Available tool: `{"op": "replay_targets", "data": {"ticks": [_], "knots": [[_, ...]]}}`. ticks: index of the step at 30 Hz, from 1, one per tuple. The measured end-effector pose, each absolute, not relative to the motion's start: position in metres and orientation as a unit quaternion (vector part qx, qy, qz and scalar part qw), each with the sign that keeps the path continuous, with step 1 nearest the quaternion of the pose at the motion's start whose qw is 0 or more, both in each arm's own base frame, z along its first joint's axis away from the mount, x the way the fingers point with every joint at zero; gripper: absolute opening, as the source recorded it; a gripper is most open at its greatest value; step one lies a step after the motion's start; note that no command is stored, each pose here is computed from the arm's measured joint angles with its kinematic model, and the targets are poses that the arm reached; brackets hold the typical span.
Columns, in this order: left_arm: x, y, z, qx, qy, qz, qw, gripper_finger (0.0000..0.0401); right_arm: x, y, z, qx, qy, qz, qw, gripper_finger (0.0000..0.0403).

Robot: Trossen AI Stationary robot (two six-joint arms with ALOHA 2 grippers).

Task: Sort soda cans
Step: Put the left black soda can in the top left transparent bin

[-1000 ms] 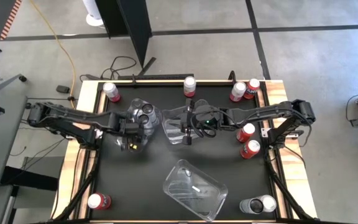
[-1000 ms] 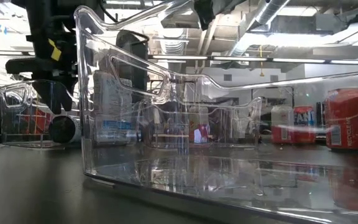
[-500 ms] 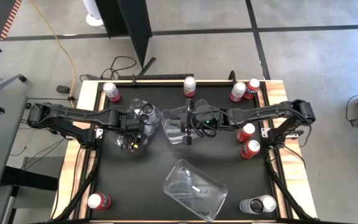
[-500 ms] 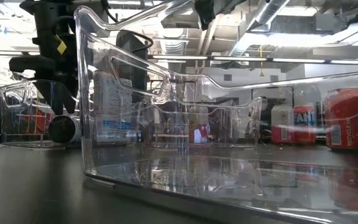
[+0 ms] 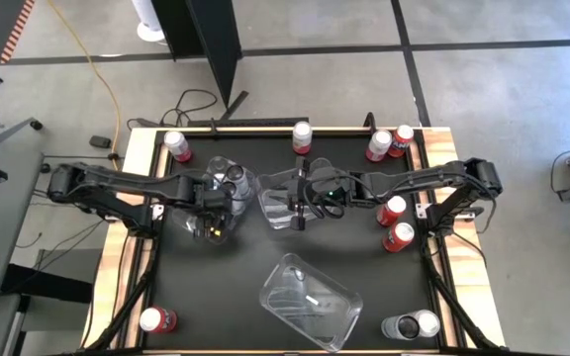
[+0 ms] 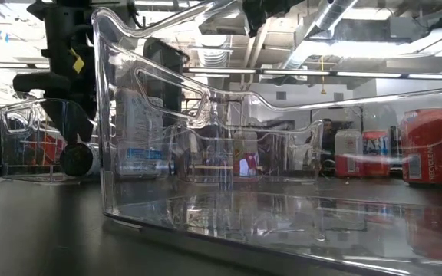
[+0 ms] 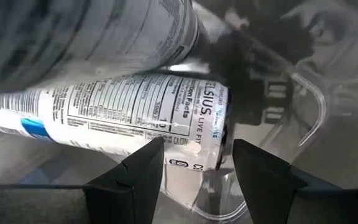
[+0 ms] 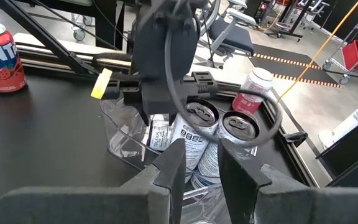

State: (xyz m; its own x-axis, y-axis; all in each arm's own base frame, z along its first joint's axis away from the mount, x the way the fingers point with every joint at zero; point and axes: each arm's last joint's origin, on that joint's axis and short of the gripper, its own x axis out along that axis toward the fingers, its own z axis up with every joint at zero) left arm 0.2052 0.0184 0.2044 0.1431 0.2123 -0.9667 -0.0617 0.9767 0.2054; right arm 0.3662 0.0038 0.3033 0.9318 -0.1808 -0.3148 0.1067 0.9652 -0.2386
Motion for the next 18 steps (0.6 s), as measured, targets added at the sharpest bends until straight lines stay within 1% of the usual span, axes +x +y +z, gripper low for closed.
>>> {"op": "replay_targets", "data": {"ticks": [4, 8, 18], "knots": [[0.2105, 0.0187, 0.1972, 0.064, 0.663, 0.088, 0.741, 0.0190, 0.3661, 0.0040, 0.3033, -0.109, 0.170, -0.073, 0.977, 0.0113], [0.2134, 0.0190, 0.1950, 0.066, 0.661, 0.088, 0.743, 0.0190, 0.3661, 0.0040, 0.3032, -0.109, 0.170, -0.073, 0.977, 0.0113], [0.2135, 0.0203, 0.1944, 0.066, 0.657, 0.122, 0.741, 0.0190, 0.3661, 0.0040, 0.3032, -0.110, 0.170, -0.073, 0.977, 0.0113]]}}
